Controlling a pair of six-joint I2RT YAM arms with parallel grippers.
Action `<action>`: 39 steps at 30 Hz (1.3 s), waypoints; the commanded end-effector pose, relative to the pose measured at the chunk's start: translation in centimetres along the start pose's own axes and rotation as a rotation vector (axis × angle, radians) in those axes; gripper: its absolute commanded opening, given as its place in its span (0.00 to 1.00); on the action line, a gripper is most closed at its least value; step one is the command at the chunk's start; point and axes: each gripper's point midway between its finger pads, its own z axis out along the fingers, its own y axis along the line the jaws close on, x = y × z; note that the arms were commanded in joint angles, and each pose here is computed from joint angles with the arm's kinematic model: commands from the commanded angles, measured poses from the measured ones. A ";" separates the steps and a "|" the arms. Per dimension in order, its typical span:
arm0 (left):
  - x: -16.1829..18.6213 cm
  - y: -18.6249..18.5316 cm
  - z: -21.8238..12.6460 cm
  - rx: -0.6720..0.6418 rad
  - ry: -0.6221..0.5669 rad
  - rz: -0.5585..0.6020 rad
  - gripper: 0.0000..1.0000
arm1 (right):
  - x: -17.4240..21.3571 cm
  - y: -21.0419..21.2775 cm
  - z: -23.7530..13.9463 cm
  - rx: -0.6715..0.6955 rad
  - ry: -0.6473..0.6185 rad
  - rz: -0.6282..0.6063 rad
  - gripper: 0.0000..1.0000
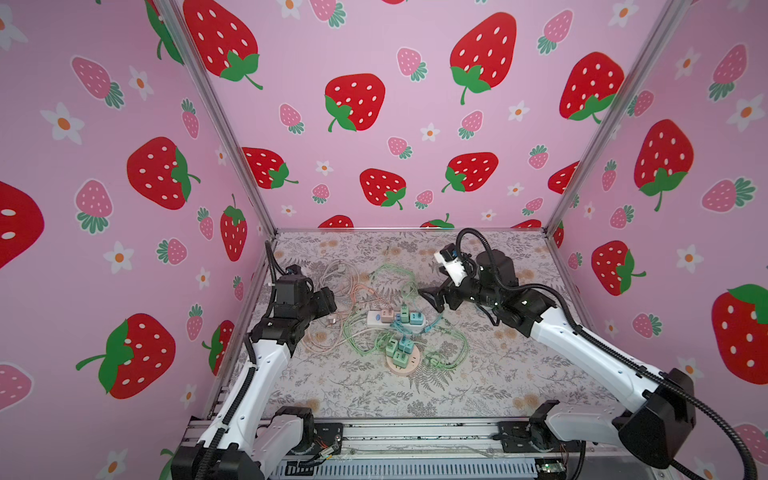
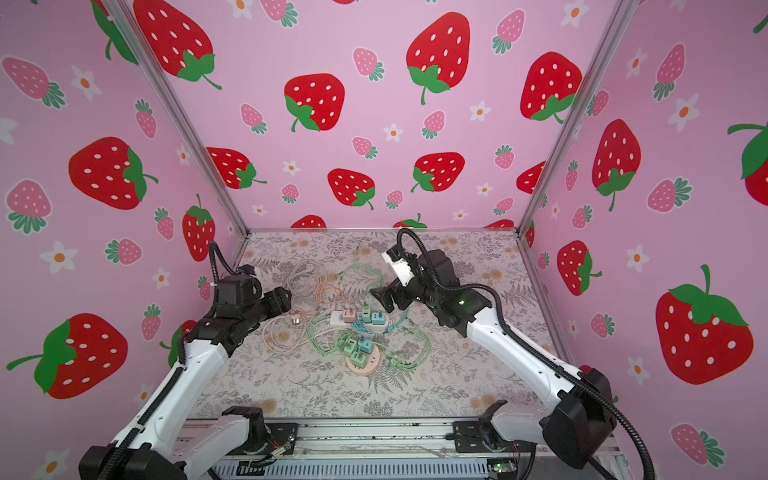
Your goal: Insert the plug
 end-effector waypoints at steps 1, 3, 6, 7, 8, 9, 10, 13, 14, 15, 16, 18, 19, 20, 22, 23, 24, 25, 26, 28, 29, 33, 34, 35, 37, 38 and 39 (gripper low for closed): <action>-3.3 2.8 0.9 -0.160 -0.161 0.087 0.80 | -1.2 -7.0 -1.8 0.283 -0.118 -0.009 0.99; -3.3 3.8 2.0 -0.191 -0.180 0.097 0.80 | -0.4 -10.2 -3.1 0.401 -0.151 -0.010 0.99; -2.9 4.4 4.2 -0.194 -0.181 0.162 0.80 | 2.5 -15.9 -5.7 0.660 -0.183 0.011 0.99; -2.5 4.7 5.0 -0.202 -0.179 0.184 0.80 | 4.0 -17.6 -6.5 0.746 -0.189 0.014 0.99; -2.4 5.0 5.6 -0.207 -0.185 0.198 0.81 | 5.2 -18.7 -7.0 0.793 -0.186 0.010 0.99; -2.0 5.2 6.3 -0.207 -0.186 0.215 0.81 | 6.6 -20.0 -7.5 0.840 -0.178 0.021 0.99; -1.8 5.6 6.8 -0.208 -0.192 0.218 0.81 | 8.3 -21.2 -8.1 0.887 -0.169 0.047 0.99; -1.4 6.3 8.2 -0.170 -0.236 0.210 0.81 | 11.9 -23.8 -9.8 0.961 -0.178 0.113 0.99; -1.3 6.4 8.5 -0.152 -0.252 0.204 0.81 | 12.9 -24.4 -10.3 0.984 -0.178 0.122 0.99; -1.1 6.3 8.9 -0.127 -0.264 0.210 0.81 | 14.0 -25.0 -10.8 1.008 -0.172 0.133 0.99; -0.9 6.2 9.3 -0.109 -0.270 0.216 0.81 | 15.0 -25.6 -11.4 1.032 -0.171 0.151 0.99; -0.5 5.9 10.0 -0.079 -0.281 0.224 0.81 | 16.5 -26.2 -12.0 1.048 -0.166 0.170 0.99; -0.5 5.8 10.3 -0.067 -0.279 0.219 0.81 | 17.2 -26.4 -12.2 1.059 -0.170 0.180 0.99; -0.5 5.7 10.4 -0.059 -0.266 0.217 0.82 | 17.8 -26.5 -12.4 1.065 -0.170 0.180 0.99; -0.4 5.4 10.9 -0.027 -0.283 0.214 0.82 | 18.6 -26.5 -12.6 1.082 -0.186 0.171 0.99; -0.3 5.3 11.1 -0.015 -0.292 0.216 0.82 | 18.9 -26.4 -12.6 1.081 -0.200 0.166 0.99; 0.0 5.2 11.5 -0.005 -0.289 0.220 0.82 | 19.6 -26.3 -12.5 1.077 -0.194 0.165 0.99; 0.2 5.1 11.6 0.005 -0.291 0.225 0.82 | 19.7 -26.0 -12.4 1.069 -0.213 0.153 0.99; 0.3 4.9 11.7 0.015 -0.283 0.235 0.82 | 20.0 -25.7 -12.3 1.061 -0.223 0.145 0.99; 0.5 4.7 11.9 0.025 -0.281 0.244 0.83 | 20.5 -25.2 -12.2 1.054 -0.253 0.128 0.99; 0.5 4.6 12.0 0.027 -0.278 0.253 0.83 | 20.5 -25.2 -12.3 1.054 -0.258 0.124 0.99; 1.4 3.8 12.9 0.014 -0.268 0.311 0.86 | 20.7 -25.6 -11.4 1.035 -0.211 0.131 0.99; 1.4 3.7 12.8 0.013 -0.258 0.313 0.86 | 20.9 -25.7 -11.3 1.035 -0.199 0.135 0.99; 1.3 3.7 12.9 0.015 -0.270 0.308 0.86 | 20.8 -25.7 -11.3 1.036 -0.203 0.133 0.99; 1.4 3.8 12.9 0.013 -0.259 0.310 0.89 | 20.8 -25.7 -11.3 1.035 -0.201 0.135 0.99; 1.4 3.8 12.9 0.012 -0.261 0.307 0.90 | 20.8 -25.7 -11.3 1.034 -0.203 0.134 0.99; 1.4 3.9 12.9 0.010 -0.256 0.307 0.91 | 20.8 -25.7 -11.3 1.036 -0.203 0.134 0.99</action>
